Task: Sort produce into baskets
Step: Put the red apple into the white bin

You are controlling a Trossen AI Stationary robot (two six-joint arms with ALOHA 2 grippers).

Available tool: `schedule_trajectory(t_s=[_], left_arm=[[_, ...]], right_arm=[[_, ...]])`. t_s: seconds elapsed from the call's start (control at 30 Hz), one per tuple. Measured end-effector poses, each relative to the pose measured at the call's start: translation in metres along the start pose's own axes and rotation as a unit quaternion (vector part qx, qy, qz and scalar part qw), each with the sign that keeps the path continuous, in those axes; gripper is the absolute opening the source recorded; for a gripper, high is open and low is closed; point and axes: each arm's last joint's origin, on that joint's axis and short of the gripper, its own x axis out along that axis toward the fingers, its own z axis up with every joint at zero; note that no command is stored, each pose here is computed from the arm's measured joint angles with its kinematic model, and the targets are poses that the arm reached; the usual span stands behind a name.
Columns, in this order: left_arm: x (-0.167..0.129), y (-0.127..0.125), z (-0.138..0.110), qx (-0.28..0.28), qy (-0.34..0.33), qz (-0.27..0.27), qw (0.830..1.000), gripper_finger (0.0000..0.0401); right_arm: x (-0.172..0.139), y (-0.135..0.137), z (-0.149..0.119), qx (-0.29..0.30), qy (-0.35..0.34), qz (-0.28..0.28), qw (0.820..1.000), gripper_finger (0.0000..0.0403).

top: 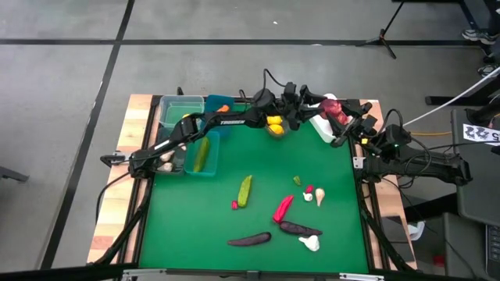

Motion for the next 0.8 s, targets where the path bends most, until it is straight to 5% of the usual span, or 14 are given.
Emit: schedule_trajectory(t_s=[0.33,0.5,0.67,0.8], left_arm=[[-0.016,0.023,0.015,-0.014,0.044,-0.042,0.998,0.0314],[-0.026,0.043,0.016,-0.051,0.088,-0.009,0.995,0.0327],[-0.042,0.067,0.013,-0.100,0.152,0.042,0.982,0.0328],[-0.050,0.075,0.011,-0.135,0.196,0.040,0.970,0.0328]], right_arm=[[0.000,0.000,0.000,0.003,-0.001,0.000,1.000,0.0239],[0.000,0.000,0.000,0.002,0.003,-0.009,1.000,0.0237],[-0.002,-0.006,-0.005,-0.014,0.045,-0.097,0.994,0.0242],[-0.006,-0.010,-0.020,-0.035,0.125,-0.202,0.971,0.0241]])
